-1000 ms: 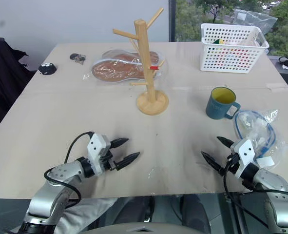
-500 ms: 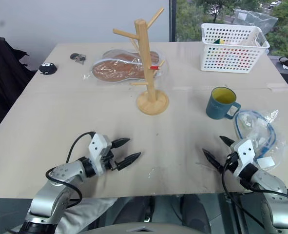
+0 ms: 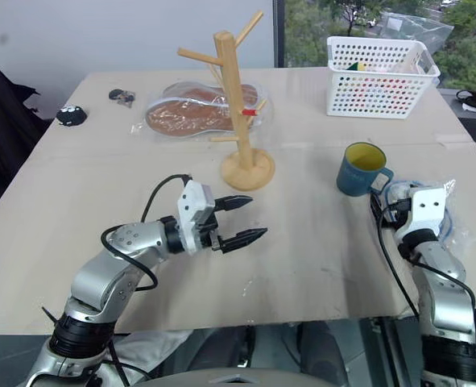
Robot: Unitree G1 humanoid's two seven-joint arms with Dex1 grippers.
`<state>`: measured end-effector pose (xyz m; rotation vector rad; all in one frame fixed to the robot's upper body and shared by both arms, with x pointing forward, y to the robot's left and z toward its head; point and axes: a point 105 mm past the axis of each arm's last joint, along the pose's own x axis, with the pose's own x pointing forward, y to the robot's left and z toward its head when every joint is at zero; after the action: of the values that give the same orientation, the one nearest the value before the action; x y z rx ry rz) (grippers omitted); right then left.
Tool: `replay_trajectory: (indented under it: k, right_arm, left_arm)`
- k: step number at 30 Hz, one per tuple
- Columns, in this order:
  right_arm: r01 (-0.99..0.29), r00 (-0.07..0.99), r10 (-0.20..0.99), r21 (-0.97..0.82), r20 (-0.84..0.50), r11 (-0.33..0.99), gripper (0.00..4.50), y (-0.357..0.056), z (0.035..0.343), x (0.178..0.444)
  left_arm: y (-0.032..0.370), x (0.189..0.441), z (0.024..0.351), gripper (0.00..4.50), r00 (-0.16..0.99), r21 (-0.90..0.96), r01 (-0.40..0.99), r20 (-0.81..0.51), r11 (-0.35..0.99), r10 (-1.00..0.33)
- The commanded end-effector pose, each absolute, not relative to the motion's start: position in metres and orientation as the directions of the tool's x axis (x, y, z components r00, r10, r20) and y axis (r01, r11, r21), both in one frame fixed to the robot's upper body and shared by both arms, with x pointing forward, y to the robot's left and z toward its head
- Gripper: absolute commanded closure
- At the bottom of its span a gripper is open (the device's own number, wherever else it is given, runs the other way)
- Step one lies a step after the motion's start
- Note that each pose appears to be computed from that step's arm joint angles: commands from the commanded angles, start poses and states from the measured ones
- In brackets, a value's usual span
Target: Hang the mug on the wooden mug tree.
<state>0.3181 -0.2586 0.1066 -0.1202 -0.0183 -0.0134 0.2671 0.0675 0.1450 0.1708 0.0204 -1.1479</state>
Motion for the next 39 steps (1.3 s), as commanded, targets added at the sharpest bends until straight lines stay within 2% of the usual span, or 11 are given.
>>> replay_trajectory:
  k: [1,13,15,16,23,24,28,31,34,39]
  right_arm:
    - [0.079,0.995,-0.071,-0.137,0.064,0.987,0.00,-0.265,0.113,0.325]
    - [0.060,0.995,-0.048,-0.146,0.085,0.987,0.00,-0.263,0.113,0.343]
    - [0.049,0.996,-0.036,-0.151,0.087,0.987,0.55,-0.261,0.112,0.346]
    - [0.045,0.996,-0.032,-0.154,0.087,0.987,0.66,-0.261,0.112,0.347]
    - [-0.036,0.996,0.048,-0.159,0.074,0.987,4.23,-0.249,0.108,0.350]
    - [-0.045,0.996,0.057,-0.160,0.073,0.986,4.38,-0.248,0.109,0.350]
    - [-0.119,0.987,0.135,-0.181,0.081,0.976,4.38,-0.239,0.118,0.350]
    - [-0.294,0.946,0.317,-0.231,0.068,0.927,4.38,-0.219,0.135,0.350]
    - [-0.549,0.804,0.594,-0.364,0.014,0.752,4.38,-0.189,0.169,0.344]
    - [-0.663,0.669,0.736,-0.531,-0.103,0.528,4.38,-0.171,0.214,0.357]
  left_arm:
    - [0.061,0.265,0.151,0.54,0.409,0.163,0.904,-0.072,0.394,-0.909]
    - [0.056,0.264,0.156,0.54,0.417,0.166,0.898,-0.022,0.408,-0.909]
    - [0.056,0.266,0.160,0.51,0.427,0.179,0.889,0.011,0.422,-0.904]
    - [0.056,0.268,0.163,0.51,0.433,0.188,0.883,0.027,0.430,-0.901]
    - [0.058,0.272,0.163,0.51,0.455,0.197,0.868,0.055,0.456,-0.889]
    - [0.058,0.272,0.162,0.51,0.459,0.198,0.865,0.054,0.460,-0.887]
    - [0.065,0.276,0.161,0.51,0.490,0.192,0.848,0.074,0.495,-0.868]
    - [0.070,0.275,0.162,0.51,0.512,0.168,0.834,0.116,0.525,-0.851]
    - [0.078,0.271,0.172,0.51,0.542,0.112,0.810,0.232,0.576,-0.808]
    - [0.090,0.268,0.191,0.51,0.590,0.102,0.735,0.391,0.670,-0.706]
